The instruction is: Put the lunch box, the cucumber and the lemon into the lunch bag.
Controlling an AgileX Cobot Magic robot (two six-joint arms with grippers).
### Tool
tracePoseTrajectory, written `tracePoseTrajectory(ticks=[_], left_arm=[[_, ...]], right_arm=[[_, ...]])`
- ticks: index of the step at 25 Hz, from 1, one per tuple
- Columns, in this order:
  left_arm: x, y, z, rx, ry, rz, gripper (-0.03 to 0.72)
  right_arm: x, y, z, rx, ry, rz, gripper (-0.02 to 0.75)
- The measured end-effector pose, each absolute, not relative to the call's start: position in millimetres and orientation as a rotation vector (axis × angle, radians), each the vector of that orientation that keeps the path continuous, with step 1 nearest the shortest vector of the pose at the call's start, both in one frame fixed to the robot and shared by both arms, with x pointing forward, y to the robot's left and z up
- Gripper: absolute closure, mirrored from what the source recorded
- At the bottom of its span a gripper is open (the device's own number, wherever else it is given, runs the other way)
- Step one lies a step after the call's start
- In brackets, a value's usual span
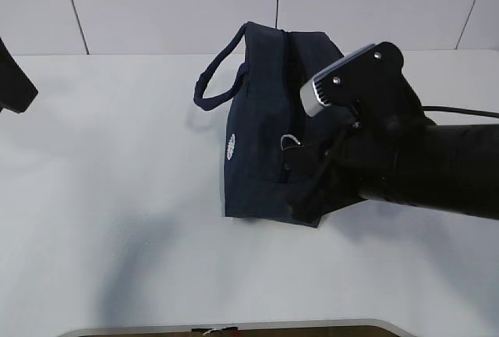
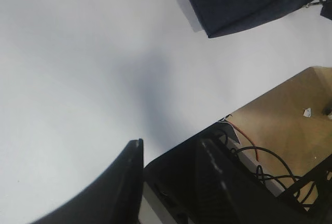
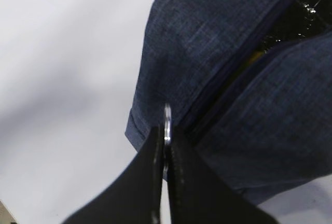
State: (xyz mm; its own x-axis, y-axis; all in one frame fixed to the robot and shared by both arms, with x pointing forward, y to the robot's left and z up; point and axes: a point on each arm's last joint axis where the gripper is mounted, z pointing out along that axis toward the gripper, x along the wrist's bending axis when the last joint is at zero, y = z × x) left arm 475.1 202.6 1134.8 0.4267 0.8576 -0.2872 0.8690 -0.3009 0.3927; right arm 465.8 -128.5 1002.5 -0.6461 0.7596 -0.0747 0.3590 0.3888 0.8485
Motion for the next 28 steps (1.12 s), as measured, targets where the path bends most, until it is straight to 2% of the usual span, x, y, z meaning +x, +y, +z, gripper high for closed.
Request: tracePoseTrajectory(ticks=[12, 23, 28], left_arm=[[483, 199, 1127, 2.24, 1.402, -0.056, 0.445], [501, 189, 1106, 2.307, 1.287, -0.115, 0.445], [506, 185, 1100, 2.307, 1.217, -0.113, 0.406]], right_arm=[[484, -124, 1043, 1.015, 2.252, 0.98, 0.733], [491, -118, 1066, 1.075, 2.211, 1.044, 0.733], [499, -110, 1069, 1.118, 2.201, 1.079, 0.733]])
